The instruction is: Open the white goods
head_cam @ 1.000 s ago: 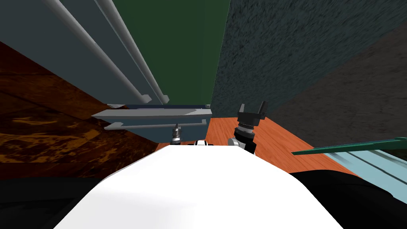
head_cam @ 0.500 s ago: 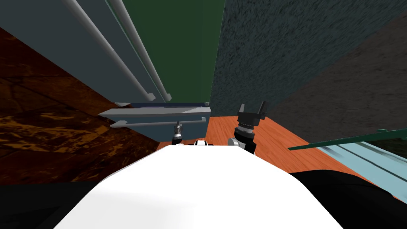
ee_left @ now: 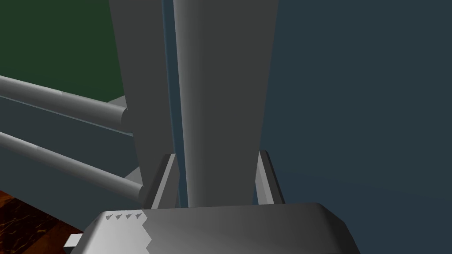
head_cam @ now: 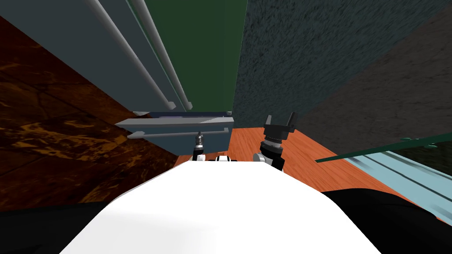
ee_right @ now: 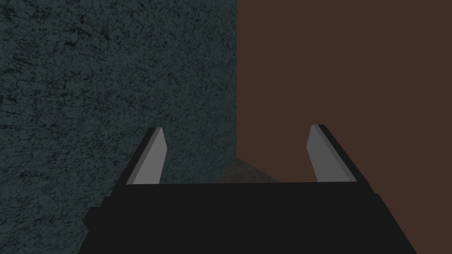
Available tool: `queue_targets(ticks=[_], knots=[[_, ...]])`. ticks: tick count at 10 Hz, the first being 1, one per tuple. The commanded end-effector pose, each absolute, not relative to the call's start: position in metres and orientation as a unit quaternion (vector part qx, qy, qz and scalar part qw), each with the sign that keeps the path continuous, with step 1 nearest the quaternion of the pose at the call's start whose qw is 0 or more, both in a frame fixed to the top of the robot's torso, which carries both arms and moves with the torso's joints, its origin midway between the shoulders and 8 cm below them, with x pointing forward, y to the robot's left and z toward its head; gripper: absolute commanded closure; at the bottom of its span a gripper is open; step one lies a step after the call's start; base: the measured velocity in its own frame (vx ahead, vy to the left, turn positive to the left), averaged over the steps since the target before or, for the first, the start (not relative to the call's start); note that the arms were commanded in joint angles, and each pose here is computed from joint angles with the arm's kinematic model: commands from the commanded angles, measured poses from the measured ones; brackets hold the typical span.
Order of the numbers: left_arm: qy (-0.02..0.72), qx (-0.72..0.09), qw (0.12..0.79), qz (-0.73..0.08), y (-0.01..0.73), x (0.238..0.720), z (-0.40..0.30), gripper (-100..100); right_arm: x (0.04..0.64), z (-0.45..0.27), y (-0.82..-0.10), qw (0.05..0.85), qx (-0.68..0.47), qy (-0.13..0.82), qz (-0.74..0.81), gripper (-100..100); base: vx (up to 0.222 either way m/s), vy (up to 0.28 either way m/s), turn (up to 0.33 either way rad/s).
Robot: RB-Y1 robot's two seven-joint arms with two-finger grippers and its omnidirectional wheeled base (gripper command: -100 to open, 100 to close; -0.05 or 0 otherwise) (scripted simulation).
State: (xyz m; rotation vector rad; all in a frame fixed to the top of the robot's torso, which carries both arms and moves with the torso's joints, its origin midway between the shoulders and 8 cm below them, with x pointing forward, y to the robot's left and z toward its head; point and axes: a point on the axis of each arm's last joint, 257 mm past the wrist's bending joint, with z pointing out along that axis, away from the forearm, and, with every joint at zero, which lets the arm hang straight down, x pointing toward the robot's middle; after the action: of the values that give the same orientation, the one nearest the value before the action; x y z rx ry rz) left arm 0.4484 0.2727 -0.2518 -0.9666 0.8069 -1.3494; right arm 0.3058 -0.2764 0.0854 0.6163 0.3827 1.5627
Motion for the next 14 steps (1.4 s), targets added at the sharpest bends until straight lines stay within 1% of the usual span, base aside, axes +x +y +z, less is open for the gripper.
queue_targets(ticks=[1, 4, 14], knots=[[0.344, -0.42, 0.608, -0.579, 0.275, 0.466, -0.251, 100, 0.306, 0.085, -0.276, 0.651, 0.271, 0.169, 0.688, 0, -0.13, 0.005, -0.024], [0.342, -0.42, 0.607, -0.581, 0.271, 0.488, -0.247, 100, 0.306, 0.085, -0.276, 0.651, 0.271, 0.168, 0.688, 0, -0.144, 0.005, -0.02], [0.339, -0.426, 0.599, -0.587, 0.251, 0.546, -0.233, 100, 0.306, 0.085, -0.276, 0.651, 0.271, 0.169, 0.688, 0, -0.095, 0.008, -0.008]])
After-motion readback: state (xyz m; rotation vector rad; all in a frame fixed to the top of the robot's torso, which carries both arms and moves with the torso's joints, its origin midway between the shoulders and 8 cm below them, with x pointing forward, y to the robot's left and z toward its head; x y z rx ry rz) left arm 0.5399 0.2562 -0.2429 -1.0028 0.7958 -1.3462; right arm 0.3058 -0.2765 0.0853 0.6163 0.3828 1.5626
